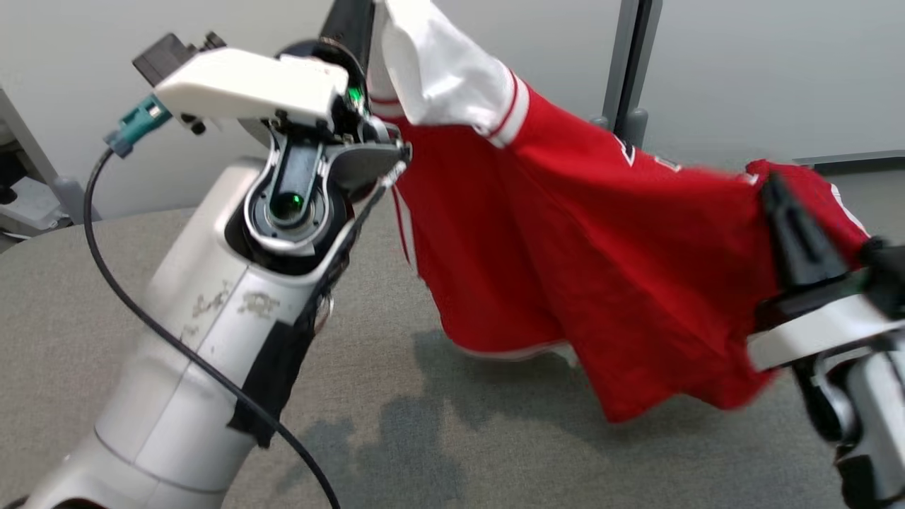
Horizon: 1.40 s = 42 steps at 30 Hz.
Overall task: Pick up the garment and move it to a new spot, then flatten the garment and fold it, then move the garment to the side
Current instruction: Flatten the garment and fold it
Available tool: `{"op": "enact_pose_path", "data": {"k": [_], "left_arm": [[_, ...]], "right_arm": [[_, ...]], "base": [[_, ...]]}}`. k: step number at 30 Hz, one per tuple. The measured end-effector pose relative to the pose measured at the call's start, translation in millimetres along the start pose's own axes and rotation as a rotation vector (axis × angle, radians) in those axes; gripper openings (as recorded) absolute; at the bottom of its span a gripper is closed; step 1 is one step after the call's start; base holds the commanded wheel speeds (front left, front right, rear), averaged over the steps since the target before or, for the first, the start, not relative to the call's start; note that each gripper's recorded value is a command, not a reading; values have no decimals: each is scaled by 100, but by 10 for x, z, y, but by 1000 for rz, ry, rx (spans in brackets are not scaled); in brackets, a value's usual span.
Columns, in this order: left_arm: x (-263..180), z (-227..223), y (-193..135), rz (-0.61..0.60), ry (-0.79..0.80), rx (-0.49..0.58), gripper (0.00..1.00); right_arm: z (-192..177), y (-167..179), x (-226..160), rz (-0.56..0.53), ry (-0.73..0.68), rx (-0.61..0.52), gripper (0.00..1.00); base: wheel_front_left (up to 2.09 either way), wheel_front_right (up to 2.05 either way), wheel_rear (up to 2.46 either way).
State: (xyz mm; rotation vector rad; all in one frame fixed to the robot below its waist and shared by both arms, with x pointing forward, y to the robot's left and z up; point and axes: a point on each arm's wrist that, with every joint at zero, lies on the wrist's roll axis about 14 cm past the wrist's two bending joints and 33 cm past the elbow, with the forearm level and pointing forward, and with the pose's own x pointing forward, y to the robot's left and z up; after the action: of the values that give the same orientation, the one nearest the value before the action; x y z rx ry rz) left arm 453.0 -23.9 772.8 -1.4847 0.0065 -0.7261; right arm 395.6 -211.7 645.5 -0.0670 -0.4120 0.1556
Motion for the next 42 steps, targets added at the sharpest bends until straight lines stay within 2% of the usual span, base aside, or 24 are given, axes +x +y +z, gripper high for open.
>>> {"op": "enact_pose_path", "data": {"k": [3, 7, 8, 9, 13, 15, 17, 19, 24, 28, 33, 34, 35, 36, 42], "left_arm": [[-129, -2, 188, 68, 1, -9, 0], [-358, 191, 775, 229, -64, 1, 0], [-406, 253, 905, 262, -86, 3, 0], [-475, 383, 1094, 302, -124, 29, 0], [-590, 739, 1389, 343, -214, 141, 0], [-687, 951, 1525, 368, -271, 195, 0], [-798, 1067, 1660, 392, -299, 253, 0], [-928, 1140, 1802, 421, -320, 290, 0], [-1292, 1131, 2154, 504, -353, 289, 0], [-1581, 1047, 2310, 557, -347, 312, 0], [-1838, 1062, 2369, 601, -342, 381, 0], [-1876, 1066, 2372, 608, -335, 407, 10], [-1911, 1073, 2376, 615, -326, 438, 70], [-1937, 1083, 2378, 622, -319, 465, 100], [-2171, 1146, 2525, 733, -235, 674, 100]], "right_arm": [[-354, 205, 18, 66, 115, 35, 0], [-754, 501, 222, 139, 250, 103, 0], [-812, 503, 301, 137, 268, 99, 68], [-866, 526, 463, 129, 280, 100, 100], [-784, 607, 726, 104, 229, 145, 100], [-808, 657, 731, 103, 223, 147, 100], [-978, 740, 590, 103, 264, 171, 100], [-1273, 847, 292, 84, 352, 234, 100], [-1828, 1028, -482, 7, 563, 407, 100], [-1946, 1102, -658, 1, 623, 464, 100], [-1954, 1132, -651, 17, 635, 488, 100], [-1944, 1133, -628, 20, 631, 491, 100], [-1937, 1144, -607, 25, 629, 493, 100], [-1928, 1157, -585, 30, 625, 495, 100], [-1908, 1171, -531, 46, 615, 494, 100]], "base": [[0, 0, 0], [0, 0, 0], [0, 0, 0], [0, 0, 0], [0, 0, 0], [0, 0, 0], [0, 0, 0], [0, 0, 0], [0, 0, 0], [0, 0, 0], [0, 0, 0], [0, 0, 0], [0, 0, 0], [0, 0, 0], [0, 0, 0]]}}
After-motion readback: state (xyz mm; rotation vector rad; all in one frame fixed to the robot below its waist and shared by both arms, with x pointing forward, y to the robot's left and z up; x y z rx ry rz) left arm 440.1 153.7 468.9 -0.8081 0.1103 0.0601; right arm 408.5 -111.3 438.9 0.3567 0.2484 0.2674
